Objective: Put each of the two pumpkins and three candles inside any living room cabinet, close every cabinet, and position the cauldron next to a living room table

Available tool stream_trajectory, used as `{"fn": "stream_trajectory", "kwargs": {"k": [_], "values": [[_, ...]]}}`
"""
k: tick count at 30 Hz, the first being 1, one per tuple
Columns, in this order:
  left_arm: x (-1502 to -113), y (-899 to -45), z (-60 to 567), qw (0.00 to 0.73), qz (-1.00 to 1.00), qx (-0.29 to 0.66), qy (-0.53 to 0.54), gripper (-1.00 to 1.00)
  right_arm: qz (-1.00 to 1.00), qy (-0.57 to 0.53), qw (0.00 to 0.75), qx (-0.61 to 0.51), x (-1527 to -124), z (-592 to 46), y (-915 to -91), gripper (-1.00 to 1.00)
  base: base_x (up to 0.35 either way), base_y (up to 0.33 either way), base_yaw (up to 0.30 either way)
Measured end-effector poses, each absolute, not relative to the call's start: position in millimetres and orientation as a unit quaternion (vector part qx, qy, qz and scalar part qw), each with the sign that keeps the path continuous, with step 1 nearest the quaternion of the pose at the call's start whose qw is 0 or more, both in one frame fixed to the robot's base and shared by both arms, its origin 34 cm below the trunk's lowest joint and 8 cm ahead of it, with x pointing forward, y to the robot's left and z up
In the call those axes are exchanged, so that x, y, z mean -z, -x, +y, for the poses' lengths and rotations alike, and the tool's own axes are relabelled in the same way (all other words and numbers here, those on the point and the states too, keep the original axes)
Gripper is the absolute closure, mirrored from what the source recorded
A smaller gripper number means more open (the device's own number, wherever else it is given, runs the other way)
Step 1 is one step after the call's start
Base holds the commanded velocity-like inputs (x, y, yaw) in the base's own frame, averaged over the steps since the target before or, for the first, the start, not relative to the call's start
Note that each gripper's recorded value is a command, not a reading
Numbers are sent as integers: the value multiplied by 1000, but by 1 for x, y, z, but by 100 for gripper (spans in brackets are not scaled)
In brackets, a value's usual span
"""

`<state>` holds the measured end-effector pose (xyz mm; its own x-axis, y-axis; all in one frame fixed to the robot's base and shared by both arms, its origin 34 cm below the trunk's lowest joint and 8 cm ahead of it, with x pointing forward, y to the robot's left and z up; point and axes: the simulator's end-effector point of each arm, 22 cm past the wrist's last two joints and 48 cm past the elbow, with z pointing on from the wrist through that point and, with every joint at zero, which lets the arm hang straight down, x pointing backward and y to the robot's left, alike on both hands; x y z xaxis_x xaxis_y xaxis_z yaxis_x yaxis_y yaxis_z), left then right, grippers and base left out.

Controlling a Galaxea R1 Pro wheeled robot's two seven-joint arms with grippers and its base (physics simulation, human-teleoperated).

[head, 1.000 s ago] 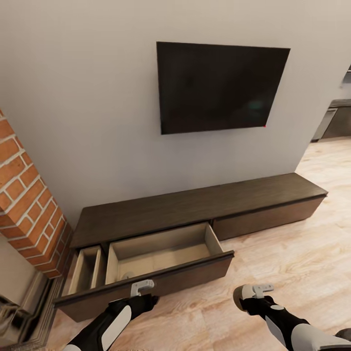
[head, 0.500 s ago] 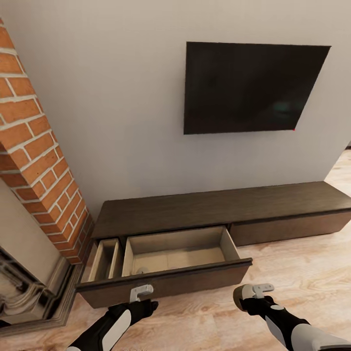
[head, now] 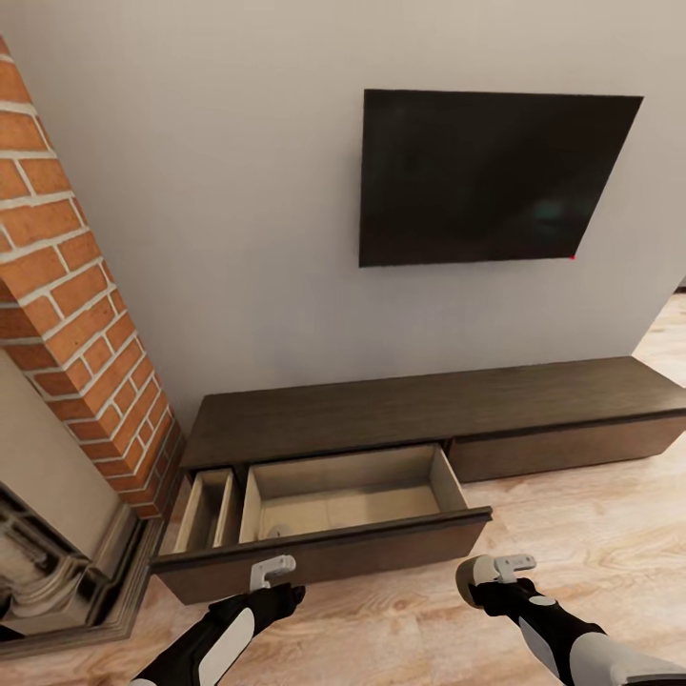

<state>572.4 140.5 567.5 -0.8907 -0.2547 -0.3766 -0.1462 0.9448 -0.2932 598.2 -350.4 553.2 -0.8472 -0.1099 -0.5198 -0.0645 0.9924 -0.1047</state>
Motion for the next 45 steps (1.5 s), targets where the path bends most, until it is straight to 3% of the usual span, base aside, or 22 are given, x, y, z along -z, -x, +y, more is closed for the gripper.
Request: {"fn": "stream_trajectory", "kwargs": {"k": [45], "values": [[-631, -569, 149, 209, 964, 123, 106, -100, 960, 46, 272, 41, -618, -349, -594, 100, 0, 0, 0]]}}
